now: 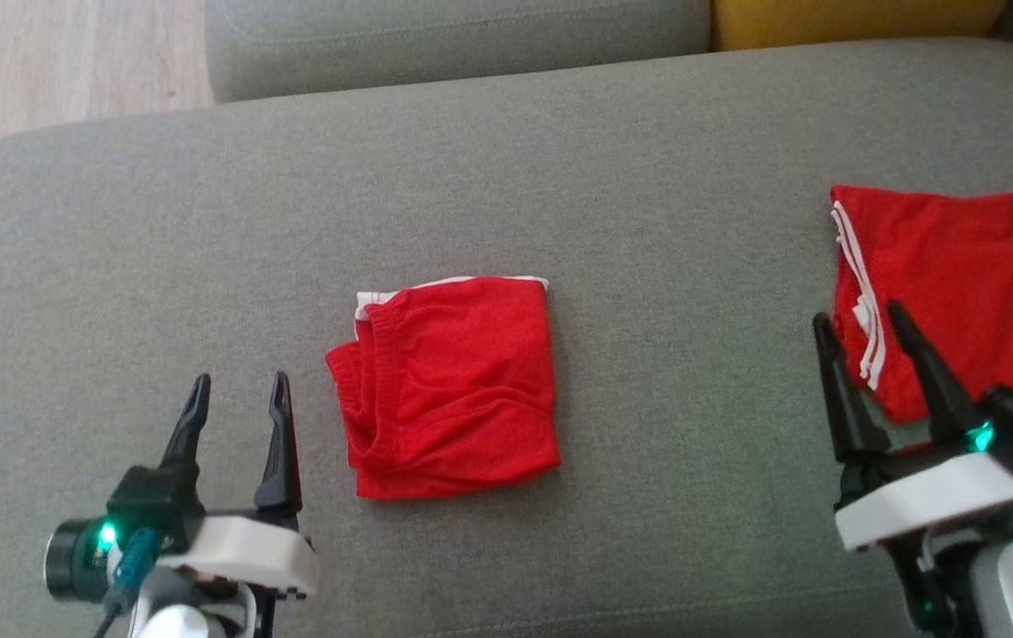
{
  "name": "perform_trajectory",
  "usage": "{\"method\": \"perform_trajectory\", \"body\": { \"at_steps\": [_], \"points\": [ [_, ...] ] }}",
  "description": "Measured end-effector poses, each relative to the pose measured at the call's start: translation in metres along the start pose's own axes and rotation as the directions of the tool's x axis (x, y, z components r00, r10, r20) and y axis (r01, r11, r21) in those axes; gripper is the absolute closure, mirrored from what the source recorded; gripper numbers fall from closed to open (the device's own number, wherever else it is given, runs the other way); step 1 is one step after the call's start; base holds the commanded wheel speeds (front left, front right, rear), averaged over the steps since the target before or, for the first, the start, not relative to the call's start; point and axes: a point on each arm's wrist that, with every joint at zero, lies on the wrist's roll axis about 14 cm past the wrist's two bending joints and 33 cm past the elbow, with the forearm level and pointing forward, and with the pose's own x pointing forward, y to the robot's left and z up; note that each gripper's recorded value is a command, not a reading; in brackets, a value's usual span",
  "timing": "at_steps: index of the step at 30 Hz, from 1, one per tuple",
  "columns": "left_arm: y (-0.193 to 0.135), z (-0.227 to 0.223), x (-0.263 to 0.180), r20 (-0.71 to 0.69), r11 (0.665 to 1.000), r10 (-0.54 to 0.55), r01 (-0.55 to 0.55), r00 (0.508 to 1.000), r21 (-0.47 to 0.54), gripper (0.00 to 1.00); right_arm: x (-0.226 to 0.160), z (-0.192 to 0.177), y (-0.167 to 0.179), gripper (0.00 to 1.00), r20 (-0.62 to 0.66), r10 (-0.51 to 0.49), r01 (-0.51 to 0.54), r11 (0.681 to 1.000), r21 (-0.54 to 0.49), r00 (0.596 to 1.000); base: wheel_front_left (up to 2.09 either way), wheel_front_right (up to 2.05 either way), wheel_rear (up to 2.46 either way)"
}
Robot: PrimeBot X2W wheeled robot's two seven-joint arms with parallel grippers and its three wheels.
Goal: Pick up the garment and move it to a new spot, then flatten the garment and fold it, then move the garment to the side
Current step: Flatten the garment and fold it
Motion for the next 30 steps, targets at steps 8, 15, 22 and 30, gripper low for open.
{"method": "perform_trajectory", "body": {
  "at_steps": [8,15,22,30],
  "points": [
    [0.007,-0.002,-0.022,-0.020,1.000,0.027,-0.027,0.999,0.002,0.00,-0.018,0.002,0.006,0.00,-0.012,-0.011,0.011,1.000,0.001,1.000,0.00,0.00,0.00],
    [0.013,-0.004,-0.044,-0.039,0.999,0.051,-0.051,0.998,-0.002,0.00,-0.035,-0.001,0.013,0.00,-0.024,-0.009,0.009,1.000,0.010,1.000,0.00,0.00,0.00],
    [0.016,0.002,-0.052,-0.024,0.998,0.059,-0.059,0.998,0.001,0.00,-0.039,0.000,0.018,0.00,-0.028,0.000,0.001,1.000,0.006,1.000,0.00,0.00,0.00],
    [0.021,0.005,-0.058,-0.014,0.997,0.078,-0.078,0.997,0.000,0.00,-0.046,-0.005,0.022,0.00,-0.044,0.000,0.000,1.000,0.015,0.999,0.00,0.00,0.00]
  ]
}}
